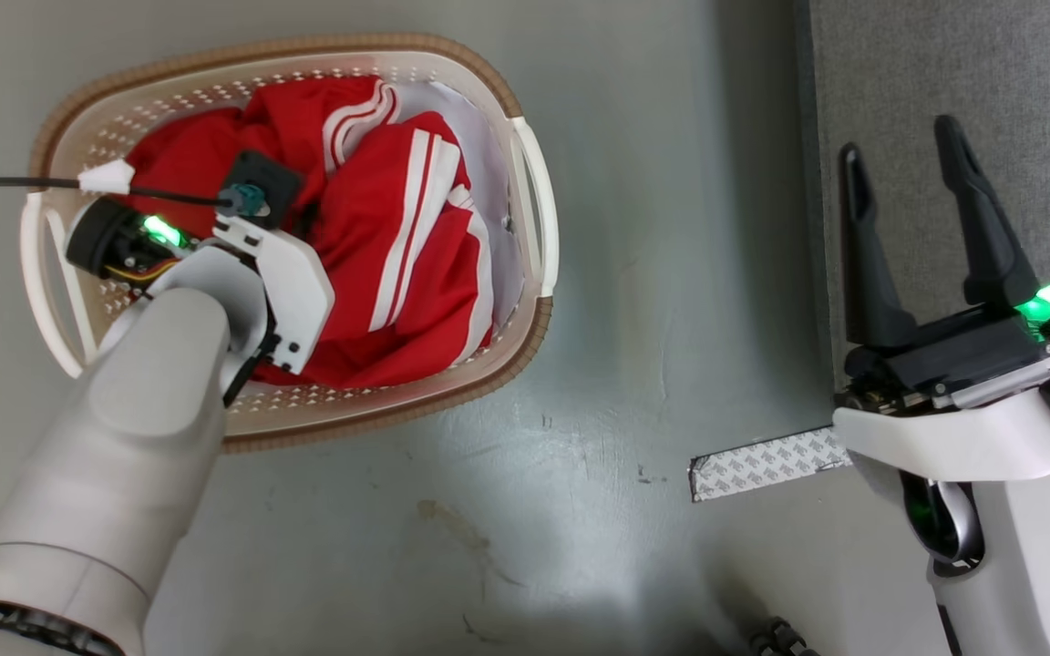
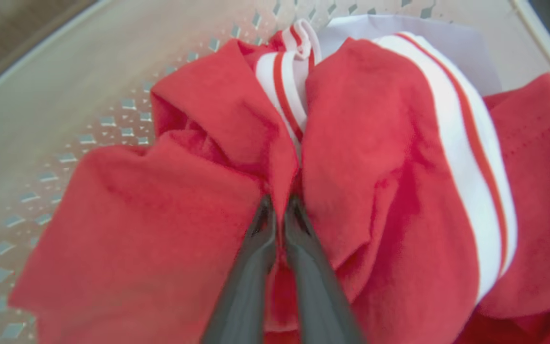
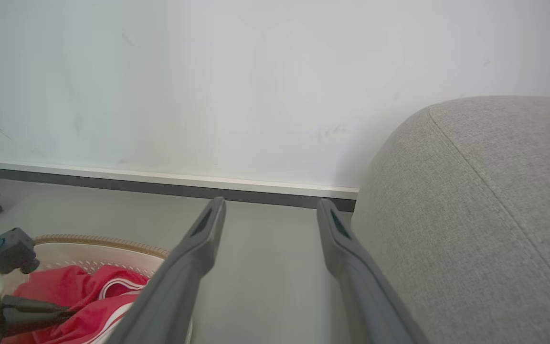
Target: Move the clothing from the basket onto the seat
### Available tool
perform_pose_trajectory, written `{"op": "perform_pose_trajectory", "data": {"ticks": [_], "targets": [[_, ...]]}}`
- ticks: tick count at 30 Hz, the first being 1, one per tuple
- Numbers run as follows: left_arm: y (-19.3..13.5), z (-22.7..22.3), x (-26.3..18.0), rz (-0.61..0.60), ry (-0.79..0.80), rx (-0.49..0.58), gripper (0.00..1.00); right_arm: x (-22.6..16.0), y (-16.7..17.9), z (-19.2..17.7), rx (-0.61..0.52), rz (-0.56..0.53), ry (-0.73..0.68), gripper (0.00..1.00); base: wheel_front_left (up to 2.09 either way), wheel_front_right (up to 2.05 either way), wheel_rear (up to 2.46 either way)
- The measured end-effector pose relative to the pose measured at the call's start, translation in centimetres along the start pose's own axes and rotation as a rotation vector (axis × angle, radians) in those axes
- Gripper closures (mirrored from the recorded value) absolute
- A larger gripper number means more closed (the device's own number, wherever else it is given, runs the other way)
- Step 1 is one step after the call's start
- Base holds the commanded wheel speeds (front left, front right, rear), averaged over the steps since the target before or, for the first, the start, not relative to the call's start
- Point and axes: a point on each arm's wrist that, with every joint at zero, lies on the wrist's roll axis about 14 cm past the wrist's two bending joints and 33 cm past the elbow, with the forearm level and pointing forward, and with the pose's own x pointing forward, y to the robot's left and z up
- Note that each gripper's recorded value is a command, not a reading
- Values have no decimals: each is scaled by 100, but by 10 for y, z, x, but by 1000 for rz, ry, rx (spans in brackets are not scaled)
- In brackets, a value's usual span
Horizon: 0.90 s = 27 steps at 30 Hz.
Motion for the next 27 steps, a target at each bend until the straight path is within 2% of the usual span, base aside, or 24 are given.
{"op": "perform_pose_trajectory", "data": {"ticks": [6,12,27], "targets": [[-8,21,-14,-5,-62,-51,100,-2,-2,12,16,-14,-26,0,0,0,0],[-11,53,-49,4,-177,-58,100,-14,-4,31,18,-35,-53,0,0,0,0],[-7,161,-196,111,-531,-78,100,-69,0,96,43,-70,-171,0,0,0,0]]}}
